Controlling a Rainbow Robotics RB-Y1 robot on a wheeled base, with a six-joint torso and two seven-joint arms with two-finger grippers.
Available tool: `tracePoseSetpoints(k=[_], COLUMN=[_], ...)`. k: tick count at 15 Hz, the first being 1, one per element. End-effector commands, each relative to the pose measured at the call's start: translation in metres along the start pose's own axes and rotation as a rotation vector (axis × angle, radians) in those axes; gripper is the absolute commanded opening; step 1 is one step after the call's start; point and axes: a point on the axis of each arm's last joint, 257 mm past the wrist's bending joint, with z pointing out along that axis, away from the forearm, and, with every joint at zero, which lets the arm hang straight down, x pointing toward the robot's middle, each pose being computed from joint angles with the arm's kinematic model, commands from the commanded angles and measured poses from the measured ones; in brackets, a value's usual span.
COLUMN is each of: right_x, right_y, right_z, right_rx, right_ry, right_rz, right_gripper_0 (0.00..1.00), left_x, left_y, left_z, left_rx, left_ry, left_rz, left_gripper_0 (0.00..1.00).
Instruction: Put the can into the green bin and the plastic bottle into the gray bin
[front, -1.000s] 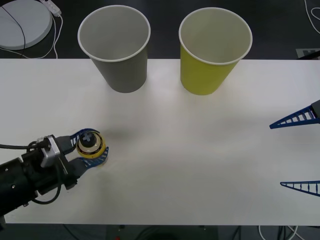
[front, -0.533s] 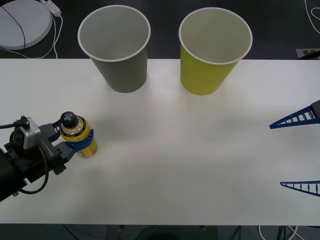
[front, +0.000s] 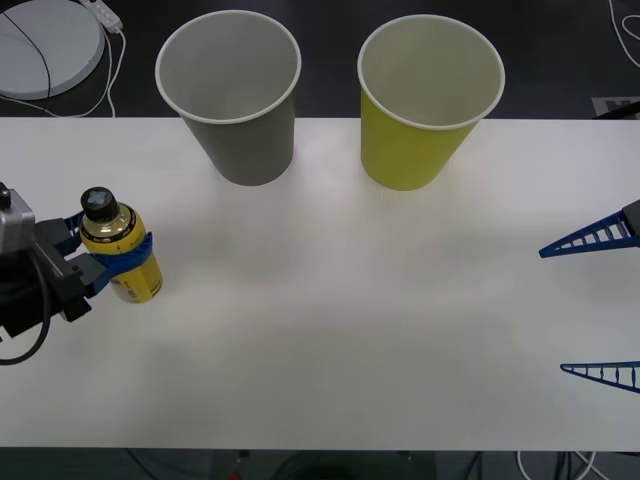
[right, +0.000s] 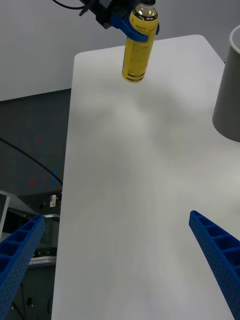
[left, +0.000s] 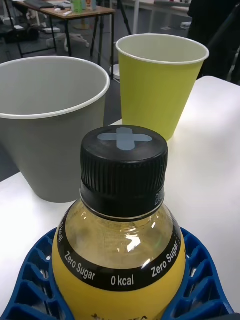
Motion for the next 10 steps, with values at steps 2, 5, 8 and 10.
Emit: tracePoseSetpoints(k=[2, 5, 8, 10], right_x=[0.0, 0.0, 0.0, 0.0], right_y=[0.0, 0.0, 0.0, 0.0], right_z=[0.0, 0.0, 0.0, 0.0], right_rx=[0.0, 0.0, 0.0, 0.0], right_ry=[0.0, 0.0, 0.0, 0.0], right_rz=[0.0, 0.0, 0.0, 0.0], right_gripper_0=[1.0, 1.0, 1.0, 1.0], left_x=[-0.016, -0.033, -0.048, -0.06], left_y=[0.017, 0.028, 0.038, 0.045], left_z=[-0.019, -0.027, -0.026, -0.027], left_rx=[0.012, 0.022, 0.029, 0.033], left_ry=[0.062, 0.103, 0.145, 0.18], left_rz=[0.008, 0.0, -0.005, -0.01], left_gripper_0=[0.0, 0.0, 0.0, 0.0])
